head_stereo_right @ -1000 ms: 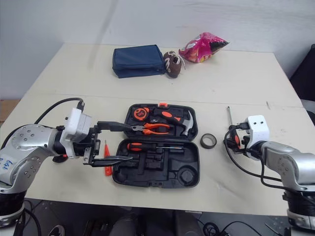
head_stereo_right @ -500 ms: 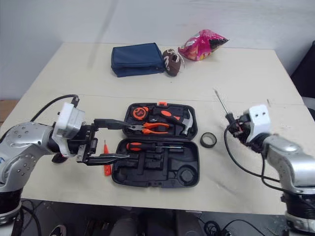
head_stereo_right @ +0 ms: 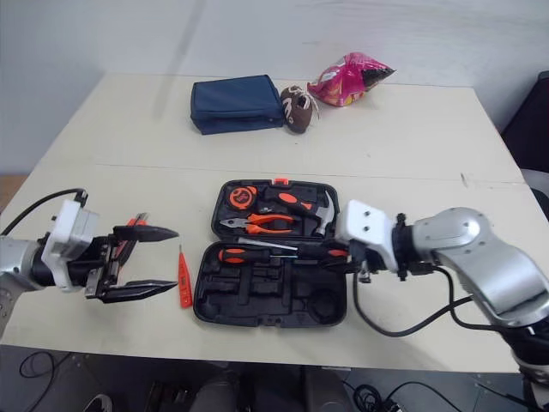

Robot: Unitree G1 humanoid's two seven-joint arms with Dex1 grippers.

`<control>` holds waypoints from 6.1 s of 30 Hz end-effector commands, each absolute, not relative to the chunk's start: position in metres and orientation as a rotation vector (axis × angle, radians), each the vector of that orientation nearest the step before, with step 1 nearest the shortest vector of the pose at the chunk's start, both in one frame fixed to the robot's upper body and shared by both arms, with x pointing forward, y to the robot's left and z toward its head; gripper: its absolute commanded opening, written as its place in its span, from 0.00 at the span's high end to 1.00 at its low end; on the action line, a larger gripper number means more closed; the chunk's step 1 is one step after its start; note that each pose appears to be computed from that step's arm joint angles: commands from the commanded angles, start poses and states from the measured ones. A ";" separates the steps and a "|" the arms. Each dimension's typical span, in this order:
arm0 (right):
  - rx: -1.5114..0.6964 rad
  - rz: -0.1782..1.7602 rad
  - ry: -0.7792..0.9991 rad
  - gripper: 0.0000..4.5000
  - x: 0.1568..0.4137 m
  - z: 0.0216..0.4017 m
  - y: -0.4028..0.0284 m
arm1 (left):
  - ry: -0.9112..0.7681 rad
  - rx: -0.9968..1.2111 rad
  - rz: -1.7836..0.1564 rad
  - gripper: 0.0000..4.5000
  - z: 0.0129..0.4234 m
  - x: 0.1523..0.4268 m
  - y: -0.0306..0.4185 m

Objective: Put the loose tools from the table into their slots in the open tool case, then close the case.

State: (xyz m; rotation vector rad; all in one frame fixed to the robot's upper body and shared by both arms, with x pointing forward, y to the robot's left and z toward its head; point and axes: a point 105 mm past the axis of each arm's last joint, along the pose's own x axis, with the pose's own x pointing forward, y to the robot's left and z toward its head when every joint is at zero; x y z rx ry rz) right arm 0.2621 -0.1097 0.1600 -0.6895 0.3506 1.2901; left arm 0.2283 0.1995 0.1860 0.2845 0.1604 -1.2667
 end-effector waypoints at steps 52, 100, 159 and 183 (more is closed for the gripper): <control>-0.753 1.323 0.297 0.77 0.270 0.164 -0.080 | 0.123 0.321 -1.251 0.00 0.189 0.224 0.192; -0.769 1.268 0.514 0.77 0.264 0.125 -0.092 | 0.123 0.317 -1.266 0.00 0.188 0.226 0.188; -0.517 1.294 0.444 0.99 0.282 0.070 -0.071 | 0.105 0.311 -1.273 0.00 0.187 0.228 0.180; -0.490 0.807 0.083 0.14 0.245 0.168 -0.303 | 0.235 0.328 -0.341 0.00 0.184 0.192 0.416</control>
